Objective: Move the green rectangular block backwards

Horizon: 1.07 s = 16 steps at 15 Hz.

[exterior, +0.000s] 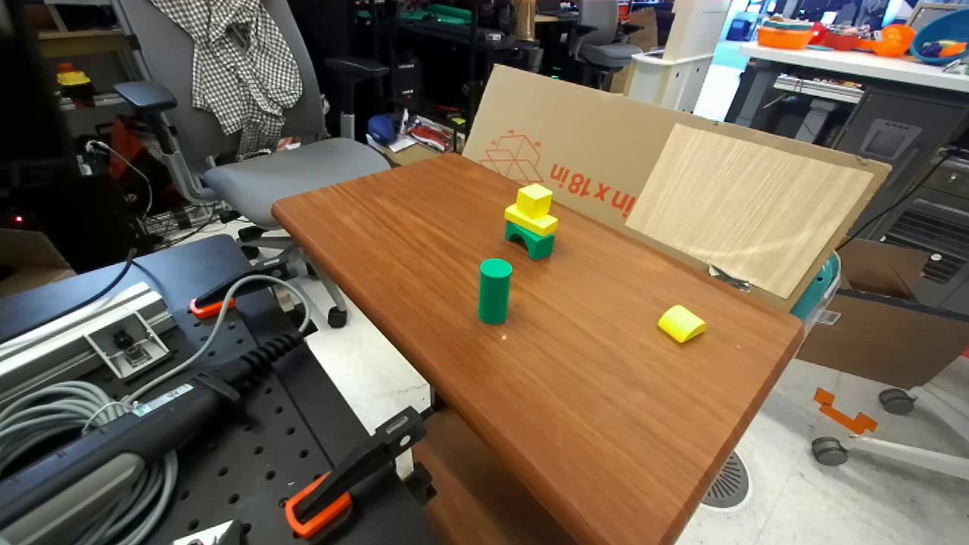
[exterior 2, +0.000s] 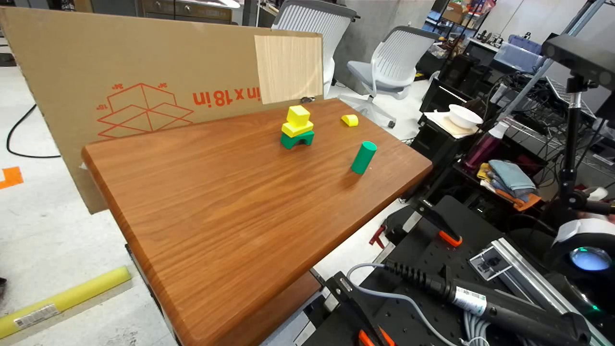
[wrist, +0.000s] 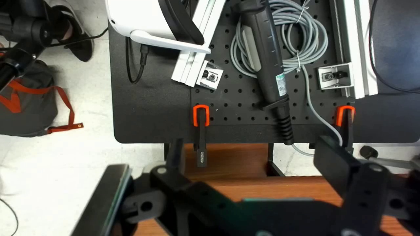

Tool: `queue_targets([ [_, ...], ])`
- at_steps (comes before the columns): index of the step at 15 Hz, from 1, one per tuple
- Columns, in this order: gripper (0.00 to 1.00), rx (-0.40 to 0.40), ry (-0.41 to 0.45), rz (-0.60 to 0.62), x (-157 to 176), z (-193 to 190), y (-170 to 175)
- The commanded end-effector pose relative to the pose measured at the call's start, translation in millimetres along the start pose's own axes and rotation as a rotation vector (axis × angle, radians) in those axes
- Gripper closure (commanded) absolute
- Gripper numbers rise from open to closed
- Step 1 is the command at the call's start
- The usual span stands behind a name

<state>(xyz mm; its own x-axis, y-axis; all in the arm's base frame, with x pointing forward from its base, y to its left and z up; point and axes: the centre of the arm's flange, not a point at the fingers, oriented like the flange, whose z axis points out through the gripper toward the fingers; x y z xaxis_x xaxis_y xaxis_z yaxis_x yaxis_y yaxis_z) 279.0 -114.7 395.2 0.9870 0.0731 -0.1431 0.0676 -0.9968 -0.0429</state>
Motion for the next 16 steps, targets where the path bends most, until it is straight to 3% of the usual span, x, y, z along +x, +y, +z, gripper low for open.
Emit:
queue_targets([
  [1,0.00,0.000,0.000,0.000,0.0,0.0,0.0],
  [13,0.00,0.000,0.000,0.000,0.0,0.0,0.0],
  [16,0.00,0.014,0.002,0.044,19.8,2.6,1.1],
])
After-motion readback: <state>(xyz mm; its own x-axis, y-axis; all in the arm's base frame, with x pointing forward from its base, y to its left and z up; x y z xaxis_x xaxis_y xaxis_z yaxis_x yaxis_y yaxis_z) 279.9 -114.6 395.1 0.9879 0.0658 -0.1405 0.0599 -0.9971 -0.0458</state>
